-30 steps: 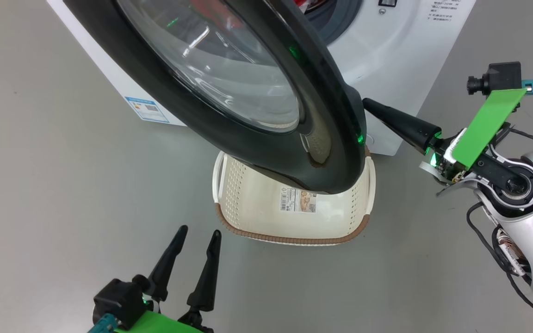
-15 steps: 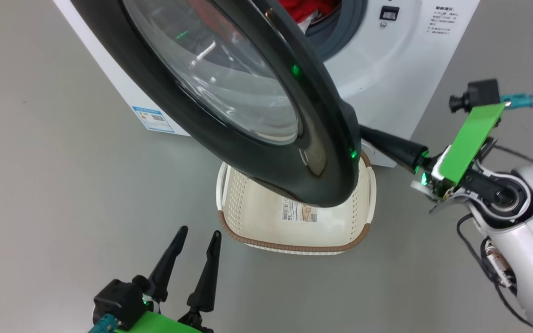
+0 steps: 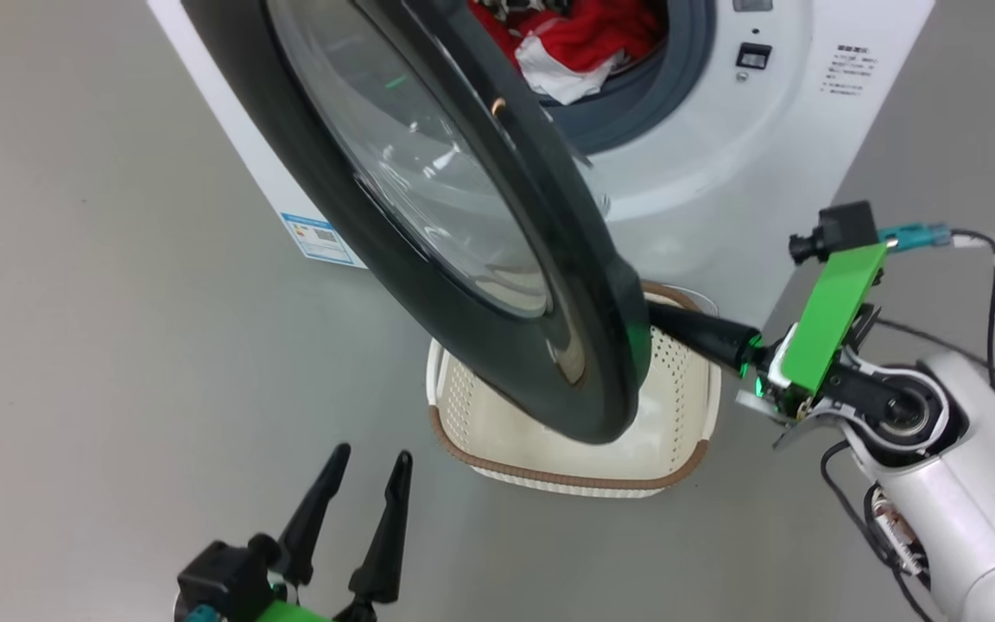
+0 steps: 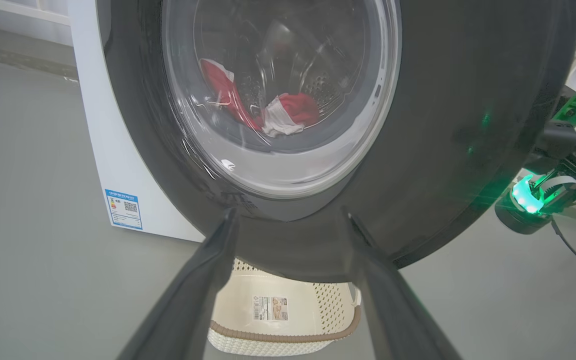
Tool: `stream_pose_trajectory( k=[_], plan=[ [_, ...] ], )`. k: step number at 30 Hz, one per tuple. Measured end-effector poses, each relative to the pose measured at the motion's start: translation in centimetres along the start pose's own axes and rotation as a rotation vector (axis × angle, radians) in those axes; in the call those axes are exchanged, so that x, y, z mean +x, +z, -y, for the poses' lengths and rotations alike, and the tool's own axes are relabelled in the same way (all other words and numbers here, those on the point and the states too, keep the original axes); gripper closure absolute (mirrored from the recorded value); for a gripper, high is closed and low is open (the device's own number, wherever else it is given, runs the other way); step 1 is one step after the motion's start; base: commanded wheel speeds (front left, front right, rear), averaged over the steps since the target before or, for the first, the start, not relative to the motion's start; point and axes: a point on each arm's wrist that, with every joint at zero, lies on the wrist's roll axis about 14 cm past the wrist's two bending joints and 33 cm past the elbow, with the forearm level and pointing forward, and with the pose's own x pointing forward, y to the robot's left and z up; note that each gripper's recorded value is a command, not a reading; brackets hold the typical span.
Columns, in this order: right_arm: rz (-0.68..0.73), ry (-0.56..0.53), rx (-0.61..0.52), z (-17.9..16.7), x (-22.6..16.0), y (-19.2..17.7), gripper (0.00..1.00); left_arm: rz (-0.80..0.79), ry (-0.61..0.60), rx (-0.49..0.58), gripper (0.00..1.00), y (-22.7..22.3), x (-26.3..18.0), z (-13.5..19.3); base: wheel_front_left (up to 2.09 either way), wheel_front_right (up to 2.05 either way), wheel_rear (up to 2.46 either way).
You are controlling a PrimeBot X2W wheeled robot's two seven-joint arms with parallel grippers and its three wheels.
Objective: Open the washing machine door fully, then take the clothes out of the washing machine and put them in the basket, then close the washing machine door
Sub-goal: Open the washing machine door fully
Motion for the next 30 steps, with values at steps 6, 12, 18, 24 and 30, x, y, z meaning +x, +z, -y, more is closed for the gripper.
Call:
stream_pose_trajectory(
  k=[6, 12, 18, 24, 30],
  plan=[
    [-0.048, 0.007, 0.003, -0.4, 0.7, -1.7, 1.0, 0.006, 0.025, -0.003, 0.0, 0.2, -1.1, -0.6, 0.0, 0.0, 0.0],
    [-0.091, 0.018, 0.009, -0.8, 1.3, -3.3, 1.0, 0.025, 0.037, -0.002, 0.0, 0.8, -1.6, -1.0, 0.0, 0.0, 0.0],
    [-0.134, 0.017, -0.01, -1.2, 1.8, -4.9, 1.0, 0.03, 0.063, -0.006, 0.0, 0.8, -2.7, -1.6, 0.0, 0.0, 0.0],
    [-0.172, 0.028, -0.018, -1.8, 2.5, -6.1, 1.0, 0.036, 0.088, -0.009, 0.0, 0.9, -3.7, -2.2, 0.0, 0.0, 0.0],
    [-0.215, 0.034, -0.019, -2.1, 3.0, -7.4, 1.0, 0.054, 0.108, -0.007, 0.0, 1.5, -4.2, -2.7, 0.0, 0.0, 0.0]
  ],
)
